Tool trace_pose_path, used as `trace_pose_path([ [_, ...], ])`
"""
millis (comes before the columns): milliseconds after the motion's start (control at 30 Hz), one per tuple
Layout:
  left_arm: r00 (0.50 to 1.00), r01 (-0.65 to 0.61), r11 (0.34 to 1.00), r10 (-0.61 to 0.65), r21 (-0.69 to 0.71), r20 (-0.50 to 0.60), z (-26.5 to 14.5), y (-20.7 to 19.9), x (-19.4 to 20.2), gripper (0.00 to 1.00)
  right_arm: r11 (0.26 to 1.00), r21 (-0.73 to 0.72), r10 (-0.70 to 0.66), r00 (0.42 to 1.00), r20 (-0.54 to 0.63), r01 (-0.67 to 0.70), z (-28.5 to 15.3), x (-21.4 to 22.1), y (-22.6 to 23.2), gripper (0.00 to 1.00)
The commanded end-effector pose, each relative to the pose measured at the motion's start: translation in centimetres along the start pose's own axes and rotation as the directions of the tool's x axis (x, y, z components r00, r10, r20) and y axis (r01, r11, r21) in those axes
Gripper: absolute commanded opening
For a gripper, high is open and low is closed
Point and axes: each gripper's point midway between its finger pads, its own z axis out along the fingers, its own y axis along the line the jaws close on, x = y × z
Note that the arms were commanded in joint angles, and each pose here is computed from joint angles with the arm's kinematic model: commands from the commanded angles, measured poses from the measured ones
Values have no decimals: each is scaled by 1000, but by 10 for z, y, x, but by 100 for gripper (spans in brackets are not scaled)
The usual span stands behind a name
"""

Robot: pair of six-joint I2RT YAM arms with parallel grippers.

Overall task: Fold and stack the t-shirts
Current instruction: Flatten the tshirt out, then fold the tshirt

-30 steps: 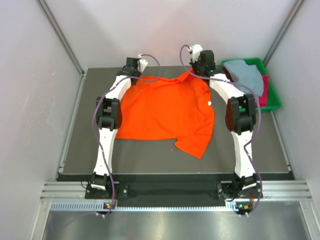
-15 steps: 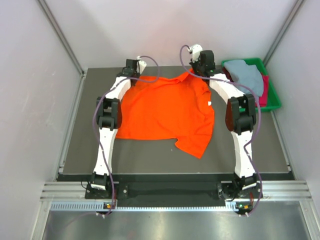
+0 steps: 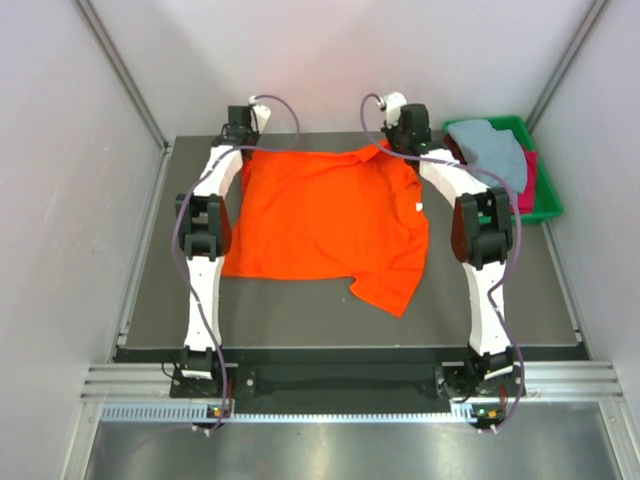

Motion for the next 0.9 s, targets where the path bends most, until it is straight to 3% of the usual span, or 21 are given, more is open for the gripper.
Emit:
trace_pose_path([
  [0,983,47,996,-34,-72,181,-45,52,-64,0,997,79,1,996,92,-8,-21,-40,-29,0],
  [433,964,-6,1000,1,20,266,-62,43,-89,0,995,101,12,992,124,-24,-43,-59,-45,0],
  [867,983,57,992,-76,115,166,-86,47,-35,0,999,36,37,995,91,-40,-92,-49,-36,0],
])
